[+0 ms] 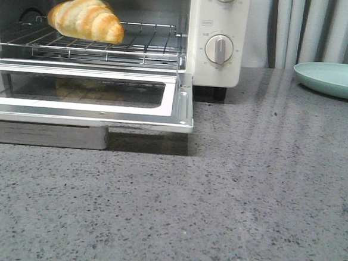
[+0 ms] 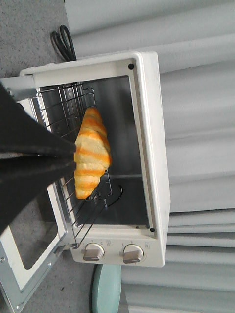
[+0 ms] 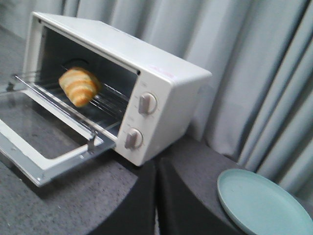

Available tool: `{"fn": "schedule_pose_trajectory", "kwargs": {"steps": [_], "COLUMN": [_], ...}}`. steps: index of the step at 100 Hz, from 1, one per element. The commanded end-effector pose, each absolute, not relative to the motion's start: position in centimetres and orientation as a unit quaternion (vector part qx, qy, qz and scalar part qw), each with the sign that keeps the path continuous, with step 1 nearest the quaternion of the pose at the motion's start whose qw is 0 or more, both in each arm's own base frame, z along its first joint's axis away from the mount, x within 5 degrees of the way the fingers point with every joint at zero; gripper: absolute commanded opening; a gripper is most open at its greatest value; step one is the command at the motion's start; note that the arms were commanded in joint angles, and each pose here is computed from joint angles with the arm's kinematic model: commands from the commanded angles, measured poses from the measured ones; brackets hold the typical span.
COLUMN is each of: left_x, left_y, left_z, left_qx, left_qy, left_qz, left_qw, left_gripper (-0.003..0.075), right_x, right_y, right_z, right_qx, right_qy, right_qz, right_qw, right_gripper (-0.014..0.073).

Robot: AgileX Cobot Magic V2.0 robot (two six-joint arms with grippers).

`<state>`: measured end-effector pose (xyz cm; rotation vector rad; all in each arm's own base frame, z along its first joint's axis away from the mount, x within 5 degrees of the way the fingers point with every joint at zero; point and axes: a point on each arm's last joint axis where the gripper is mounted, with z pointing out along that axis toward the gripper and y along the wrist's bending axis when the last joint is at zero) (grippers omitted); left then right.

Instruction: Put bread in oven

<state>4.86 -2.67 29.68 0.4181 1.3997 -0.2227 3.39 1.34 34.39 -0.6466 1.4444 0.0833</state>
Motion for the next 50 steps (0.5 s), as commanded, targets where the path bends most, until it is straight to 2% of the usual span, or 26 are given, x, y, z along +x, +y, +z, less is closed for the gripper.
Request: {"fn": "schedule_pose_trajectory", "kwargs": {"steps": [1, 23, 50], "left_x": [4.9, 4.9, 4.9], "left_y": [-2.3, -2.3, -2.3], "left_z": [30.9, 30.9, 30.9], "left_qx": [0.160, 0.160, 0.160], "left_qy": [0.619, 0.618, 0.618], "left_qz": [-0.101, -0.101, -0.101], "left_qw": [0.762, 0.763, 0.763], "left_gripper": [-0.0022, -0.0021, -0.0021], "right_x": [2.5, 2.8, 2.9], "right_y": [0.7, 0.9, 0.9], "right_z": [34.8, 33.2, 33.2], "right_qx": [-0.269, -0.257, -0.258], "right_qy": [0.624, 0.636, 0.629], "right_qz": [0.021, 0.033, 0.029], "right_qw": [0.734, 0.727, 0.733], "right_gripper": [-0.0060, -0.0060, -0.0060]}}
